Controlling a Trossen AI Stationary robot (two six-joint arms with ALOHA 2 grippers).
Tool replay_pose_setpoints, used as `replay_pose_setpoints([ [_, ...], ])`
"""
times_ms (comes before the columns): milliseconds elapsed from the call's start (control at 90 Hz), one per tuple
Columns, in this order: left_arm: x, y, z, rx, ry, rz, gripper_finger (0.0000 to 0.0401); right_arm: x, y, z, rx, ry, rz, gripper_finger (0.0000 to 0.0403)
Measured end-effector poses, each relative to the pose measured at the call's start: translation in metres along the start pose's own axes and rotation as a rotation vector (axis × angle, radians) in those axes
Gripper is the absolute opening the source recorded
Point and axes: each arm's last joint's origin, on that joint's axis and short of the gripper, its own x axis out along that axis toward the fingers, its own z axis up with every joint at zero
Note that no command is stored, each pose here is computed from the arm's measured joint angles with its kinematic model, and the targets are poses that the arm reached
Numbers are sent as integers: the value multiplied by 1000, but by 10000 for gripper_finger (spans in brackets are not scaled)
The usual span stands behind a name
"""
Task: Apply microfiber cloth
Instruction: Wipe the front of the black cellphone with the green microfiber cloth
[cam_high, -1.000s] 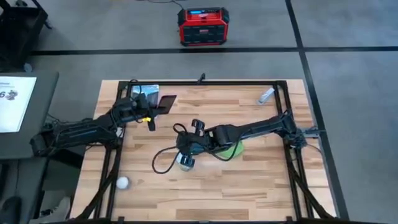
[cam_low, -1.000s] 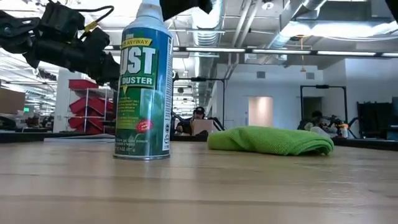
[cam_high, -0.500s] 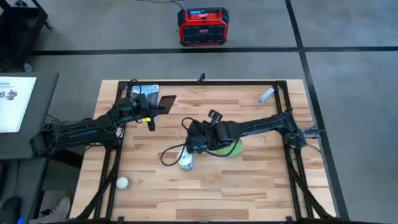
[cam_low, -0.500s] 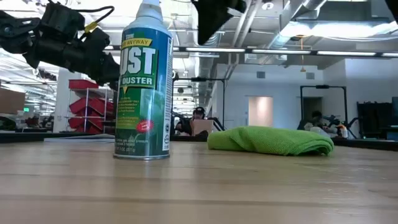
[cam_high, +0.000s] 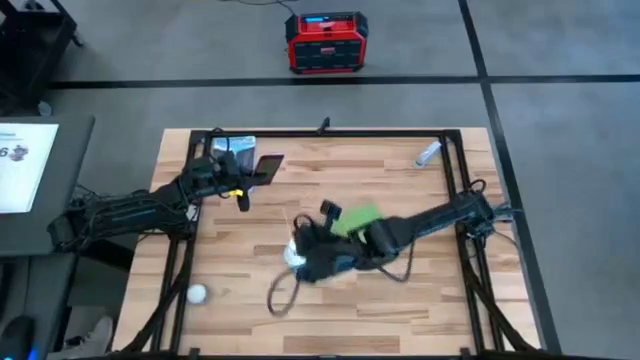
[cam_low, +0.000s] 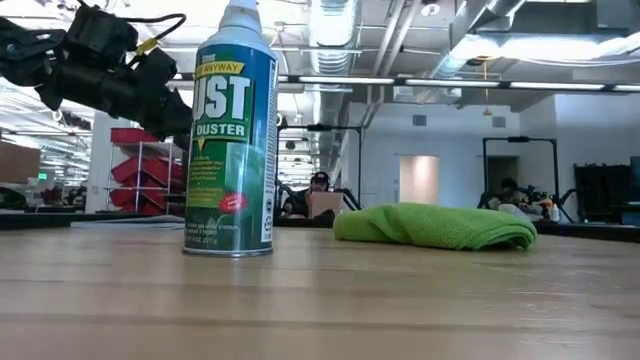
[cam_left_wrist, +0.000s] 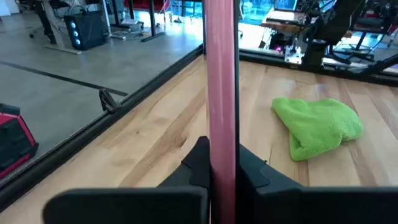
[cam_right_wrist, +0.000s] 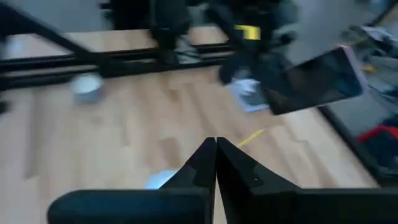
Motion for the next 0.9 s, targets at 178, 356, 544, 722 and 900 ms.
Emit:
replay_pose_setpoints([
  [178,0,0,1,22,-7,0,1,-32,43,-33,88,-42,-77,0],
  [356,0,0,1,28,-14,0,1,-64,71,-94,256,-114,-205,0],
  [544,0,0,2,29,-19,0,1,-59,75,-170,483,-185,-270,0],
  [722,0,0,2,28,-19,0,1,-21,67,-224,546,-206,-280,0],
  [900,0,0,2,27,-25,0,1,15,57,-256,545,-204,-238,0],
])
